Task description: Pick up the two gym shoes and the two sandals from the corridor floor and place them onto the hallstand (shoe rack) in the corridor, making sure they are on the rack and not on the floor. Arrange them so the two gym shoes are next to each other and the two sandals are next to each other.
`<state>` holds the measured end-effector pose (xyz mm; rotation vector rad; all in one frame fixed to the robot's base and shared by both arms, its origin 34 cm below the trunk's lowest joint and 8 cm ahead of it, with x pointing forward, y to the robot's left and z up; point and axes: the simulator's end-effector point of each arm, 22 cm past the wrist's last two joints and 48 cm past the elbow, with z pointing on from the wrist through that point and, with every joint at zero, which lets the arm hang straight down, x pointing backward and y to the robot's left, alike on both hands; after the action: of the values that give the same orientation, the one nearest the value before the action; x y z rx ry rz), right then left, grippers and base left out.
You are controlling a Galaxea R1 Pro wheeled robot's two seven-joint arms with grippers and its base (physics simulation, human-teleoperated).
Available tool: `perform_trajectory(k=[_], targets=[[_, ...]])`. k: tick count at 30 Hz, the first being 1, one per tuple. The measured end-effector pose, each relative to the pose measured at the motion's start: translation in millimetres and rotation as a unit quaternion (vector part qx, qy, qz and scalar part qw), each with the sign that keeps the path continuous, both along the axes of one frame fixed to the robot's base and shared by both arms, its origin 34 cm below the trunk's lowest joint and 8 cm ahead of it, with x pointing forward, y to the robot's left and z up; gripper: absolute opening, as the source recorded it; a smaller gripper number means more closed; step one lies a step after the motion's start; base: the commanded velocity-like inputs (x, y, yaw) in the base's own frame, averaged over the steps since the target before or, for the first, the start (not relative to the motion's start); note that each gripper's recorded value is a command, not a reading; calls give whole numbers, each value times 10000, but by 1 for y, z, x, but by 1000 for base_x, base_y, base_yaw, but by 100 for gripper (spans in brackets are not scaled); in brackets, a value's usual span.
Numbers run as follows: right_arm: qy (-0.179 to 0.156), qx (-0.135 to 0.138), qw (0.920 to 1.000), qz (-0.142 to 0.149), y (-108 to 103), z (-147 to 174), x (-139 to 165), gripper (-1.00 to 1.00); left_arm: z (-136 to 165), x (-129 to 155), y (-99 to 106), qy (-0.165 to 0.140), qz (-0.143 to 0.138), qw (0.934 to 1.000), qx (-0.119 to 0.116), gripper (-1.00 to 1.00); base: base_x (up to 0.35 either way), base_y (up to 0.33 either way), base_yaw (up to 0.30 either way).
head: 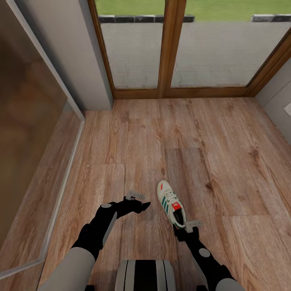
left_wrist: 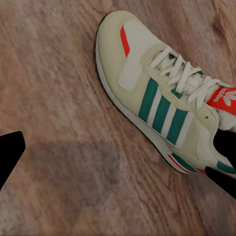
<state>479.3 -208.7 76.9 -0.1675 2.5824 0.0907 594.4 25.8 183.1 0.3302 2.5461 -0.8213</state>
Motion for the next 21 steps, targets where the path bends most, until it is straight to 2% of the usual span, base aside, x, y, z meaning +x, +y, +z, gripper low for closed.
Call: perform_trajectory(k=[6, 21], targets=[[1, 5, 10000, 7, 0, 0, 0, -100, 0, 0, 0, 2, -5, 10000, 5, 100, 0, 0, 0], [-311, 10, 9995, 0, 1, 27, 25, -100, 33, 18, 1, -295, -1, 9996, 14, 100, 0, 0, 0]])
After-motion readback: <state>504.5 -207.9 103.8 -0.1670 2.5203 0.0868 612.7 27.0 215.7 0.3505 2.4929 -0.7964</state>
